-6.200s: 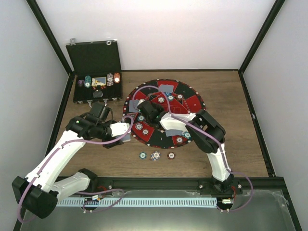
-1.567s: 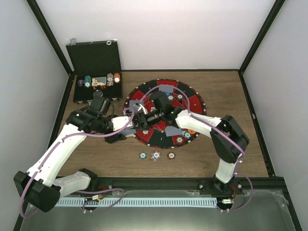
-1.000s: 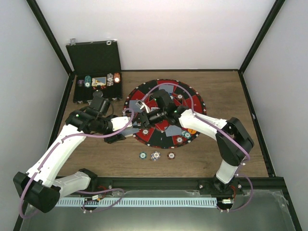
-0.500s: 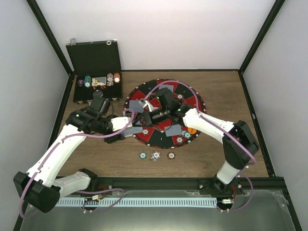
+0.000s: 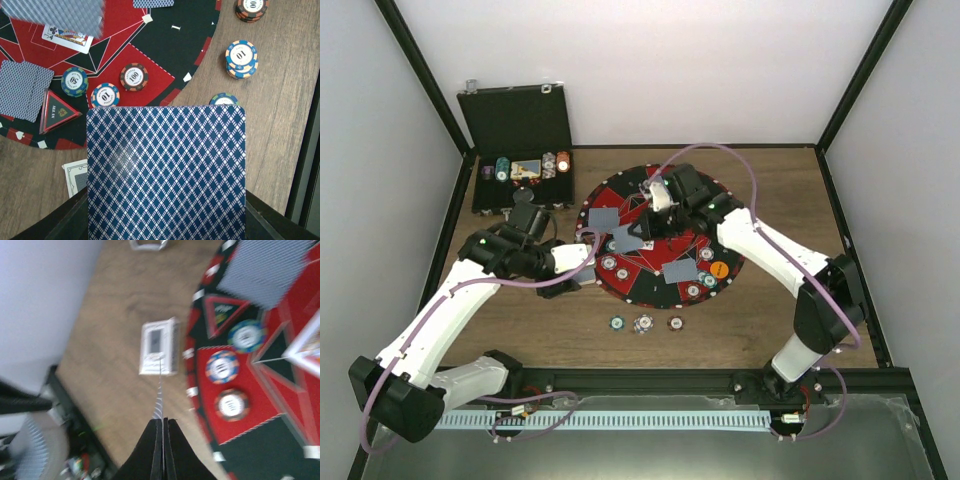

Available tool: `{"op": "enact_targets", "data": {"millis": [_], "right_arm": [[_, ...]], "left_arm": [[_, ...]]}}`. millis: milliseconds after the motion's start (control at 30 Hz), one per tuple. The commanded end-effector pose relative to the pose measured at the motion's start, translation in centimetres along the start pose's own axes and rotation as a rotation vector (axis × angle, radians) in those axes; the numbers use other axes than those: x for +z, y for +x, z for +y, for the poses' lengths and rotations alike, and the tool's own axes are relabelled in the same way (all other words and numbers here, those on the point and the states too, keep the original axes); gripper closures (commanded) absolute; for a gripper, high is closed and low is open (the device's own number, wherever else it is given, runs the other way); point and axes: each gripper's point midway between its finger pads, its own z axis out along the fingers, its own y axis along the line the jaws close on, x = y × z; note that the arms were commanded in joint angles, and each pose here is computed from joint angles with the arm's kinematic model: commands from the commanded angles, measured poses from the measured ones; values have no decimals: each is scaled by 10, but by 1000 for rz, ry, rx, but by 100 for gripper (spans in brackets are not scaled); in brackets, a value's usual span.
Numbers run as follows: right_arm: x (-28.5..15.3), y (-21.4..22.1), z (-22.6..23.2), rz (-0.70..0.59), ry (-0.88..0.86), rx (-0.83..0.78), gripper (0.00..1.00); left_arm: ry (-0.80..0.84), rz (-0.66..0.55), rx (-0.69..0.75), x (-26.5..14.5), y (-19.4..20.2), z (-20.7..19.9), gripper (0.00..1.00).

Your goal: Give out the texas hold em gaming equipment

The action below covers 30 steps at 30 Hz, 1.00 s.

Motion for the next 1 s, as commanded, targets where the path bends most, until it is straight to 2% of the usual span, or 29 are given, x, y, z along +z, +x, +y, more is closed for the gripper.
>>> {"op": "enact_targets", "data": {"millis": [0,100,200,333,400,500,667,733,833,967], "right_arm": [[-22,-38,-59,-108,421,-123,99],[-28,-58,-102,-149,745,-235,99],[-22,-69,-133,-135,1030,-388,99],[-10,-79,-152,-123,1309,-631,99],[3,-84,-151,-134,1378,-740,99],[25,-78,-153,-124,1366,-863,99],[55,-49,-166,-33,1293,-912,98],[61,-36,-166,-2,1251,-898,90],[62,-26,-155,3,1163,-864,61],[54,-21,-130,-34,1024,-773,35]], "left_arm": [[-13,-23,17,-2,-5,2,92],[-1,-27,15,-2,-6,0,92],[-1,-26,11,-2,-5,0,92],[-1,-26,12,-4,-4,-2,92],[-3,-26,14,-4,-4,-2,92],[0,-25,13,-5,-4,-3,92],[-5,-24,16,-7,-4,-3,92],[-6,-25,15,-7,-4,-3,92],[-3,-26,15,-7,-4,-3,92],[9,-32,5,-8,-6,-4,92]]}}
